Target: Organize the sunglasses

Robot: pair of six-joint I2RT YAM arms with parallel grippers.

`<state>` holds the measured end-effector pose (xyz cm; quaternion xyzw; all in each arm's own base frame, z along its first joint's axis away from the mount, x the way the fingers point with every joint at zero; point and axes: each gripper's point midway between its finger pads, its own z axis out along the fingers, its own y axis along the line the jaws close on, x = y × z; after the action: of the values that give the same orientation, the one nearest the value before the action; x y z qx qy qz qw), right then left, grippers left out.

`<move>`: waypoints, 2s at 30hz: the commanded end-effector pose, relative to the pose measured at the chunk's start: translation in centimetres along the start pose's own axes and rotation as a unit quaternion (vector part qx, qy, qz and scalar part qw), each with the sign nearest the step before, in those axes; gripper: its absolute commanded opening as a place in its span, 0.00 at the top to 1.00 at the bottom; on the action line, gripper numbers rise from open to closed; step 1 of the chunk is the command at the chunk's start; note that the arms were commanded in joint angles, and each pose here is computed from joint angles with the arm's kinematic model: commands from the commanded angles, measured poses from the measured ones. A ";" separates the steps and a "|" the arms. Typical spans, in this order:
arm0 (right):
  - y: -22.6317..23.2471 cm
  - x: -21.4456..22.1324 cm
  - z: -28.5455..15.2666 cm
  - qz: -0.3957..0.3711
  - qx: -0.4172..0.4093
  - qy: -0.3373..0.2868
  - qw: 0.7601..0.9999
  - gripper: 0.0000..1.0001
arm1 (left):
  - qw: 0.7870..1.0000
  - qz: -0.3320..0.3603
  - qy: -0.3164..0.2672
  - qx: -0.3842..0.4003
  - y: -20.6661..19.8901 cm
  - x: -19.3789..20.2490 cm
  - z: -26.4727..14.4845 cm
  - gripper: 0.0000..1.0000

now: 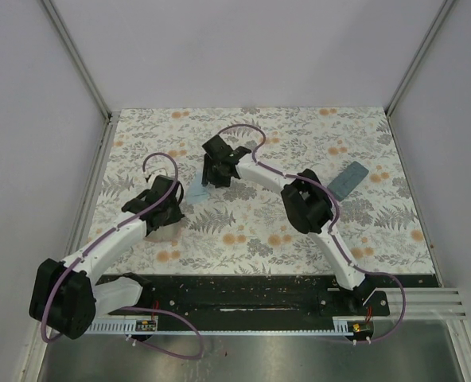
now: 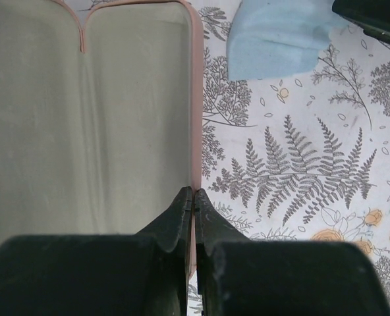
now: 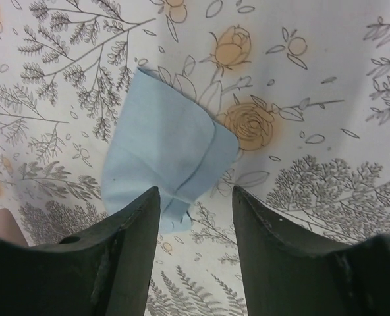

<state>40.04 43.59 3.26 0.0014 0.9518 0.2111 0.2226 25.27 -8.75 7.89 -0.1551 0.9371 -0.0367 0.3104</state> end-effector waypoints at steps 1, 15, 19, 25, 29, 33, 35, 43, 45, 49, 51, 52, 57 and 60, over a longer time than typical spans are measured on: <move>0.4 -0.1 1.0 0.011 0.017 -0.009 1.000 0.45 | 0.999 -0.026 -0.027 0.013 -0.3 -1.5 0.3 1.00; -3.9 -0.9 -1.7 -0.015 0.081 -0.037 0.996 0.97 | 1.000 -0.012 -0.012 -0.001 -1.0 -1.7 2.8 1.00; -7.1 0.4 -3.8 0.003 0.087 -0.033 0.996 0.98 | 1.000 -0.007 -0.005 0.005 -1.7 -1.8 3.7 1.00; -11.2 3.0 -5.9 0.024 0.089 -0.033 0.995 0.96 | 1.000 -0.001 -0.008 -0.012 -1.9 -2.7 4.6 1.00; -8.8 2.2 -5.5 0.011 0.049 -0.024 0.998 1.00 | 0.999 -0.002 -0.022 -0.027 -1.5 -3.8 4.3 1.00; -4.5 -0.2 -4.9 -0.006 -0.012 -0.032 0.999 1.00 | 0.999 -0.006 -0.026 -0.028 -1.1 -3.9 4.0 1.00; -2.2 -1.4 -4.2 -0.014 -0.042 -0.033 0.998 1.00 | 0.999 -0.010 -0.026 -0.030 -0.7 -3.9 3.9 1.00; 2.1 -4.2 -1.4 -0.027 -0.093 -0.034 0.995 1.00 | 0.999 -0.027 -0.037 -0.023 -0.1 -4.3 3.5 1.00; 2.3 -3.8 -0.2 -0.025 -0.098 -0.019 0.995 1.00 | 0.999 -0.031 -0.036 -0.025 0.0 -4.3 3.5 1.00; 2.9 -2.8 1.3 -0.024 -0.107 -0.002 0.994 1.00 | 0.998 -0.036 -0.034 -0.029 0.4 -4.4 3.6 1.00; 3.2 -2.4 1.7 -0.025 -0.110 0.001 0.994 1.00 | 0.998 -0.038 -0.037 -0.029 0.4 -4.5 3.6 1.00; 3.3 -2.0 2.0 -0.028 -0.110 0.006 0.993 1.00 | 0.998 -0.039 -0.037 -0.029 0.4 -4.6 3.7 1.00; 0.8 -1.2 3.5 -0.017 -0.054 0.004 0.998 1.00 | 0.998 -0.037 -0.034 -0.026 0.4 -4.4 3.9 1.00; -1.7 -0.7 3.4 -0.014 -0.005 -0.002 1.000 1.00 | 0.999 -0.035 -0.033 -0.024 0.4 -4.2 4.0 1.00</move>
<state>43.29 45.61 2.25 -0.0254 0.9316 0.2821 0.2279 29.45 -6.85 5.78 -0.1964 0.9328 -0.0063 0.3020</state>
